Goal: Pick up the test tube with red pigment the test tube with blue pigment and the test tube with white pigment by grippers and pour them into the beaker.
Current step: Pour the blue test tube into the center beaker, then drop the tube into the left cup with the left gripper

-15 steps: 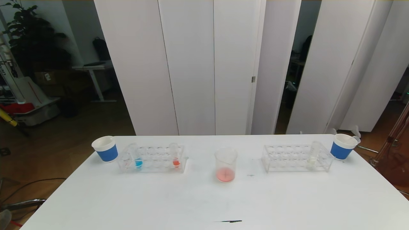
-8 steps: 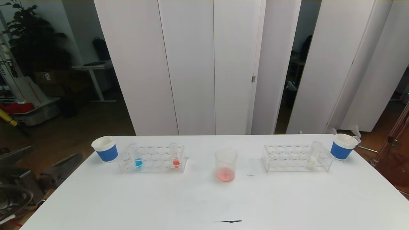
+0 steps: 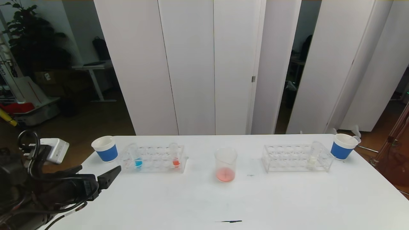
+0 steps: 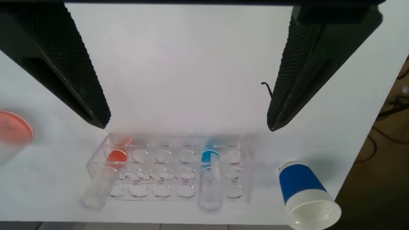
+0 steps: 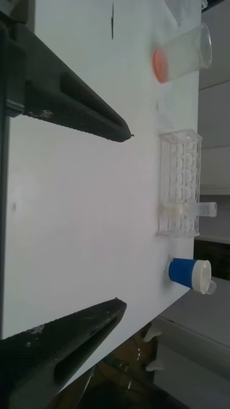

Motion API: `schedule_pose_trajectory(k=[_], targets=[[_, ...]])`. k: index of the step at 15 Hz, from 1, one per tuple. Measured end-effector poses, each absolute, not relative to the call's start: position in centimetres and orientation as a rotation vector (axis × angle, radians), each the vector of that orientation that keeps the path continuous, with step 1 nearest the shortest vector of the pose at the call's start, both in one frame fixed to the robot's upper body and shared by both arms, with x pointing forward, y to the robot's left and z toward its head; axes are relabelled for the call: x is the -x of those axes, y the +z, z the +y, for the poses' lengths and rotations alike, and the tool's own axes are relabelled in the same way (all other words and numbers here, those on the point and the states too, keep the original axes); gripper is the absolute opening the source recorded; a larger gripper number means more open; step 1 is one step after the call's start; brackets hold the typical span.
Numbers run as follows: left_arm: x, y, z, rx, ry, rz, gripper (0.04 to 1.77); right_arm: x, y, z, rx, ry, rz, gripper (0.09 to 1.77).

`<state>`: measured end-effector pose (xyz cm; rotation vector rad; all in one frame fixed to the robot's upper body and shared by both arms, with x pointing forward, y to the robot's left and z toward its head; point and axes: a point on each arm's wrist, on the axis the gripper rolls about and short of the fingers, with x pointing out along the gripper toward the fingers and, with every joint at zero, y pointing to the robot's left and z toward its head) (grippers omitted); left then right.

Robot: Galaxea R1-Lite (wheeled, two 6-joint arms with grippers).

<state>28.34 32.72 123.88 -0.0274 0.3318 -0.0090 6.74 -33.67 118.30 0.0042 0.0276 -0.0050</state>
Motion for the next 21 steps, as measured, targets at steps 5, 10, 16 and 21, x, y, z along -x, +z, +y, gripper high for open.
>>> schedule_pose_trajectory(k=[5,10,16,21], targets=[[-31.6,122.2,32.6,0.037,-0.006,0.324,1.75,-6.7,118.3,-33.7,-0.005,-0.005,0.028,1.75],[-35.7,119.7,32.8,0.031,0.059,0.306,1.75,-6.7,118.3,-33.7,-0.005,-0.005,0.028,1.75],[-39.9,117.5,32.9,0.053,0.092,0.317,1.75,-6.7,118.3,-33.7,-0.004,-0.005,0.027,1.75],[-42.5,116.0,33.0,0.087,0.151,0.312,1.75,-6.7,118.3,-33.7,-0.005,-0.005,0.028,1.75]])
